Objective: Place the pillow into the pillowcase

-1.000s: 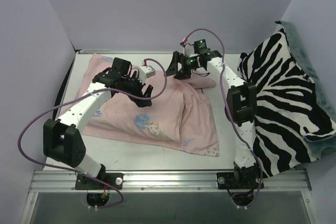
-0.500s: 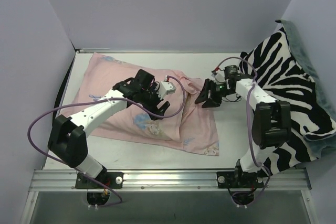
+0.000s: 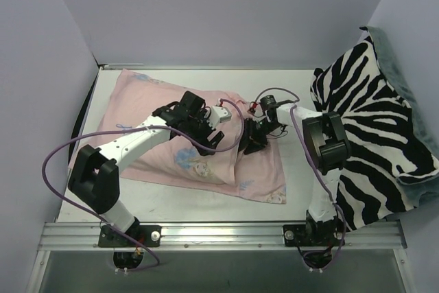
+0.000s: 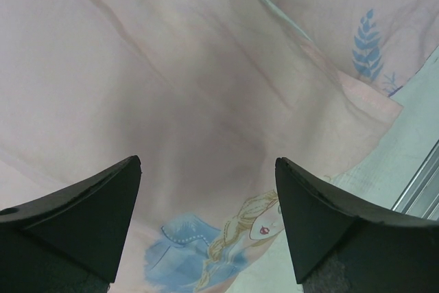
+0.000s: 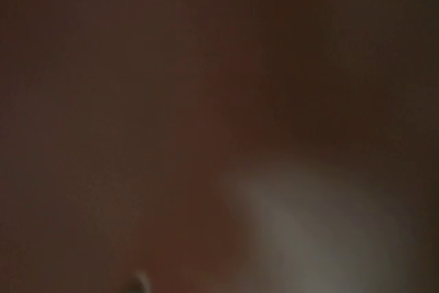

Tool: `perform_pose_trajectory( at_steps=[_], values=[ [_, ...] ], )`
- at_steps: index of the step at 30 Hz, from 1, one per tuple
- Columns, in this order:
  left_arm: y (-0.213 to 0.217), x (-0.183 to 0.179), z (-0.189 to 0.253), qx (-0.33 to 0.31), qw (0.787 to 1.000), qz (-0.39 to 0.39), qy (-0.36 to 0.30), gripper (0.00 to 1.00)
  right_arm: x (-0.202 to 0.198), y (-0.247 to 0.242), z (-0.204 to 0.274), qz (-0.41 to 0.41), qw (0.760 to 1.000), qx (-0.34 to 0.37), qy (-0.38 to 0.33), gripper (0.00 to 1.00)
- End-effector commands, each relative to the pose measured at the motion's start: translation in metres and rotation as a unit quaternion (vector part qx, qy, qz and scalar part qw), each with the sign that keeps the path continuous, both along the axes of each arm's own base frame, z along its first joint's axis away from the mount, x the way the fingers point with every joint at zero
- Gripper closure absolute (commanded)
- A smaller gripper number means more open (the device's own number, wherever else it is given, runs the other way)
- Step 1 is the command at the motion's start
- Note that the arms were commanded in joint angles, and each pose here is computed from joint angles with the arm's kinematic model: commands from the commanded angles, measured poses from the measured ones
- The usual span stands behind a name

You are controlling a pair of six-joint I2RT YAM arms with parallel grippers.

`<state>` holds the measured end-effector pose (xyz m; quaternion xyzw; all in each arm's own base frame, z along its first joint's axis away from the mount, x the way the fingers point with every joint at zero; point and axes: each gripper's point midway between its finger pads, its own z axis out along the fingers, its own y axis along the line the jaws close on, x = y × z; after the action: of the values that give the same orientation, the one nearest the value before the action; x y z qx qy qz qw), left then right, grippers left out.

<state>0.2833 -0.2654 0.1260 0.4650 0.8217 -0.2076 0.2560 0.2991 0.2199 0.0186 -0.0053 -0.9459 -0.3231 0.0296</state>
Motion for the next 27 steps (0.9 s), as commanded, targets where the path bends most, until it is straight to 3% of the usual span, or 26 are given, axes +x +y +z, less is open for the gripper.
perform_pose_trajectory(
  at_steps=[1,4,5,11,16,18,20,21,23,24,25,27],
  values=[
    [-0.018,0.009,0.017,-0.030,0.999,-0.012,-0.023,0.14,0.000,0.010,-0.001,0.008,1.000,-0.016,0.001,0.64],
    [-0.035,-0.009,0.023,-0.062,0.997,-0.054,-0.005,0.15,-0.007,0.006,0.007,0.014,1.000,-0.004,-0.001,0.95],
    [-0.043,-0.013,0.027,-0.075,0.995,-0.063,-0.007,0.14,-0.013,0.001,0.008,0.016,1.000,-0.002,0.001,1.00],
    [-0.075,-0.034,0.023,-0.031,0.986,-0.096,-0.135,0.08,-0.025,0.002,0.044,0.019,0.997,0.072,-0.005,1.00],
    [-0.079,-0.025,-0.013,0.048,0.981,-0.072,-0.173,0.06,-0.039,0.005,0.056,0.026,0.994,0.103,0.008,1.00],
    [-0.068,-0.009,-0.037,0.083,0.983,-0.029,-0.162,0.17,-0.045,0.002,0.060,0.026,0.993,0.111,0.015,1.00],
    [-0.058,0.009,-0.049,0.083,0.987,0.026,-0.139,0.36,-0.057,-0.003,0.064,0.035,0.993,0.113,0.021,1.00],
    [-0.059,0.020,-0.043,0.063,0.988,0.047,-0.132,0.52,-0.063,-0.006,0.068,0.034,0.992,0.116,0.027,1.00],
    [-0.053,0.047,-0.036,0.015,0.989,0.100,-0.108,0.75,-0.073,-0.010,0.070,0.044,0.992,0.117,0.028,1.00],
    [-0.057,0.058,-0.025,-0.002,0.987,0.111,-0.113,0.95,-0.078,-0.012,0.077,0.045,0.991,0.123,0.031,1.00],
    [-0.055,0.069,-0.022,-0.006,0.986,0.122,-0.116,1.00,-0.081,-0.012,0.080,0.052,0.990,0.129,0.029,1.00],
    [-0.062,0.076,-0.024,-0.016,0.987,0.119,-0.106,1.00,-0.088,-0.010,0.093,0.059,0.986,0.153,0.032,1.00]
  ],
)
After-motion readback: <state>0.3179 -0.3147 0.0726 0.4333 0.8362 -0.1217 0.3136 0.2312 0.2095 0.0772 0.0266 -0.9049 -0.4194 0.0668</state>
